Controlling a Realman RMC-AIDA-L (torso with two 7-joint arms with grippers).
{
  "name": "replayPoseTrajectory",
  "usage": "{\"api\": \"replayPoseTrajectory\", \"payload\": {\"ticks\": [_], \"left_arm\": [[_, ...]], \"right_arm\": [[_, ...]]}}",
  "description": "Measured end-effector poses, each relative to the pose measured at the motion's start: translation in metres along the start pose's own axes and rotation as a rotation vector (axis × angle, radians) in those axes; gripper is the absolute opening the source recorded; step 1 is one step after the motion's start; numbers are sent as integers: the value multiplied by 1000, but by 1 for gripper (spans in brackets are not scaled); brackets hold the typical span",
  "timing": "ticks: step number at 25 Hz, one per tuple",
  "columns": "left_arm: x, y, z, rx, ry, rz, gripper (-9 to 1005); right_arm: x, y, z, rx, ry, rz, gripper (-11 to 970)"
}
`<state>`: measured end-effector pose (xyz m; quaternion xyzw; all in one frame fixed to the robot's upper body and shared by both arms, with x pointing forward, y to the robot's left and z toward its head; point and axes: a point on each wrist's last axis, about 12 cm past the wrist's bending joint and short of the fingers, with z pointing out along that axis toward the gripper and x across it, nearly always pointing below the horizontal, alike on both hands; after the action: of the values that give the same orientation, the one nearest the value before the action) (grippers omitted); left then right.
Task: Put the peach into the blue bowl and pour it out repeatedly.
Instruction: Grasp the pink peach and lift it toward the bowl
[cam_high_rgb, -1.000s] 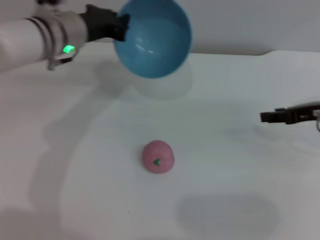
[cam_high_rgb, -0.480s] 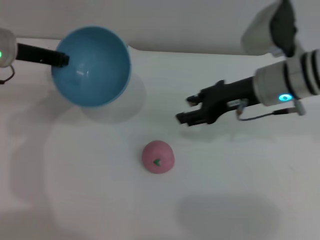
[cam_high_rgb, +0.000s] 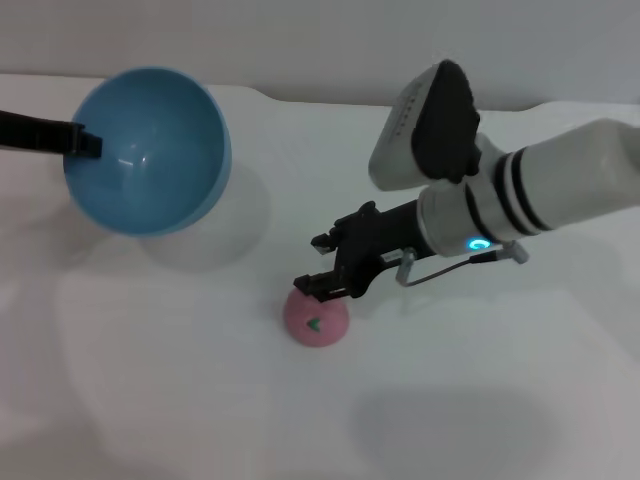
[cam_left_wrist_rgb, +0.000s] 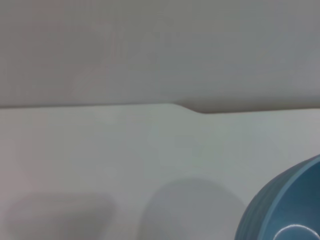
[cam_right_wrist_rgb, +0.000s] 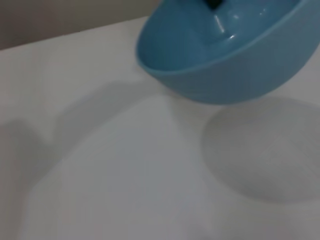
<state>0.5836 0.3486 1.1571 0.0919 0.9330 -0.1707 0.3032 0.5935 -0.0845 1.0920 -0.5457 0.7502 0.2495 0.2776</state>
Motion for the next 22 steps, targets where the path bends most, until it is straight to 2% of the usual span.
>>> {"api": "replayPoseTrajectory", "payload": {"ticks": [7,16,22], "left_arm": [[3,-8,7,25,10,8,-1],[0,-12,10,24,-15,7,-1],[-3,-12,11,16,-39,1,-1]], "right_arm": [[12,11,16,29,31,-28,592],[40,16,15,32,20,81,588],[46,17,16,42,26,96,585]]}}
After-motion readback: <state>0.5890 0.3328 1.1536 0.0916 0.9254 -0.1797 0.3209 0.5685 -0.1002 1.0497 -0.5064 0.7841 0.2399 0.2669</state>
